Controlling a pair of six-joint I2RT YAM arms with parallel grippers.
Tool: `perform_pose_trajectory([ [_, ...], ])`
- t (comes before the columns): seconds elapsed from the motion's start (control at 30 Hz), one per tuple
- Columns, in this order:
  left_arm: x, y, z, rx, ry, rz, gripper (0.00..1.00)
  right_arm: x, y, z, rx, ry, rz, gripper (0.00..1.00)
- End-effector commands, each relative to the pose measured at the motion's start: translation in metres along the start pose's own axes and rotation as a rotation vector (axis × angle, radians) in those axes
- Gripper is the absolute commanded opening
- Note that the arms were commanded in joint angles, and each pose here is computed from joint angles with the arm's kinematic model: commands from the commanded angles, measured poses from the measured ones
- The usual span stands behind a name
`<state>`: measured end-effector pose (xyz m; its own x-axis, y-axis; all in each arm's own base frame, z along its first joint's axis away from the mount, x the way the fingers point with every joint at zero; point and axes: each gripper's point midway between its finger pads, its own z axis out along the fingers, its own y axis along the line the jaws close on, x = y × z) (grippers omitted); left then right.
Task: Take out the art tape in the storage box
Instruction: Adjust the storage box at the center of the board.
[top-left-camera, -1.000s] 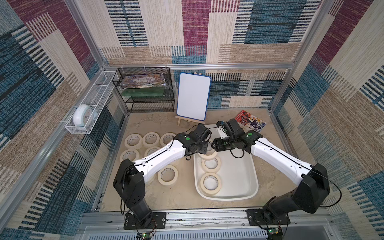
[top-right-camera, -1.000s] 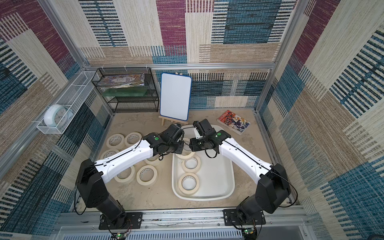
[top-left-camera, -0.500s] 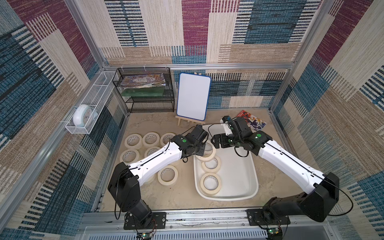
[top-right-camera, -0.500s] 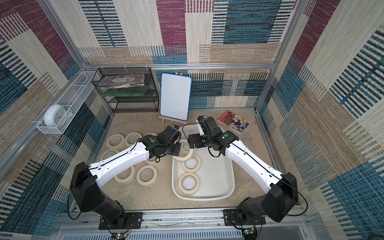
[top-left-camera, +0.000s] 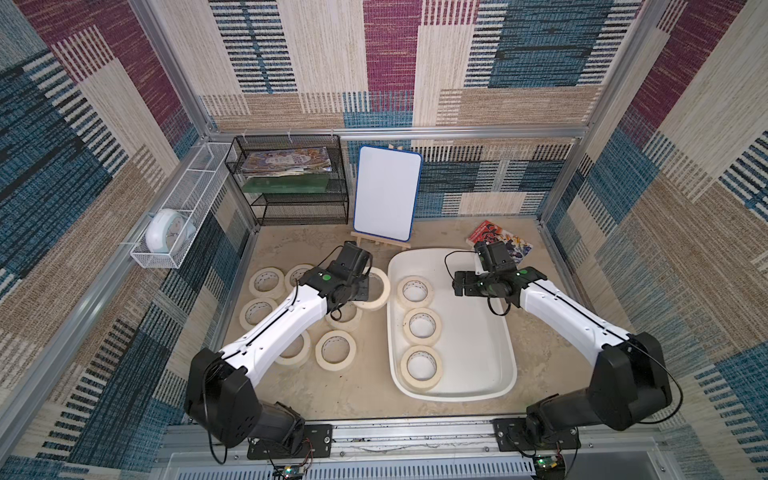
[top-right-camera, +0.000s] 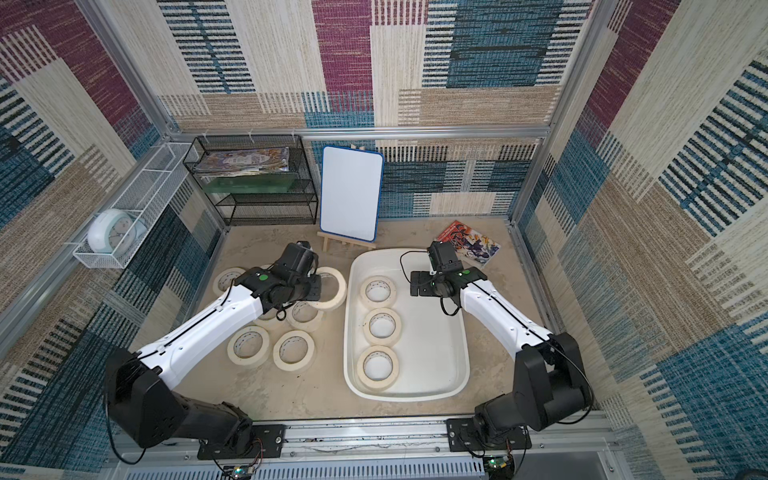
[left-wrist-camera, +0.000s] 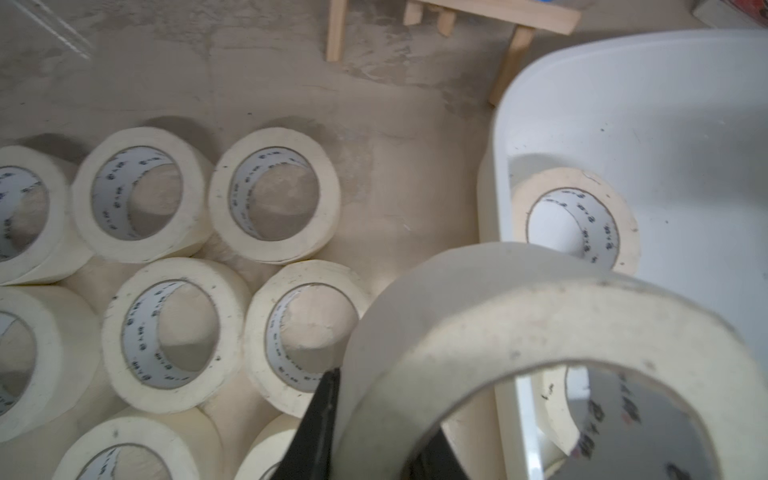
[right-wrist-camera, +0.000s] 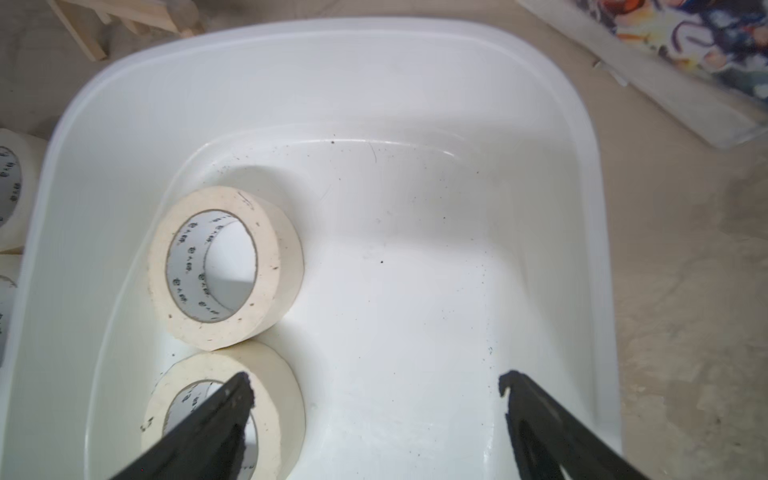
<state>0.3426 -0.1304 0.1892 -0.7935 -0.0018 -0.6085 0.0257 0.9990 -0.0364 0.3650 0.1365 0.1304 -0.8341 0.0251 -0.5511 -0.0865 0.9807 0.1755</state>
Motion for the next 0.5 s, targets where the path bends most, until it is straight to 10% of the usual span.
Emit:
perform_pose_trajectory([
  [0.0, 0.001, 0.035, -0.004, -0.048, -0.026, -0.043, 0.0, -0.019, -0.003, 0.018, -0.029, -0.062, 0.023, 0.95],
  [0.47, -0.014, 0.026, 0.056, 0.039, 0.002, -0.113, 0.0, -0.003, -0.124, 0.003, 0.273, -0.066, 0.165, 0.9],
])
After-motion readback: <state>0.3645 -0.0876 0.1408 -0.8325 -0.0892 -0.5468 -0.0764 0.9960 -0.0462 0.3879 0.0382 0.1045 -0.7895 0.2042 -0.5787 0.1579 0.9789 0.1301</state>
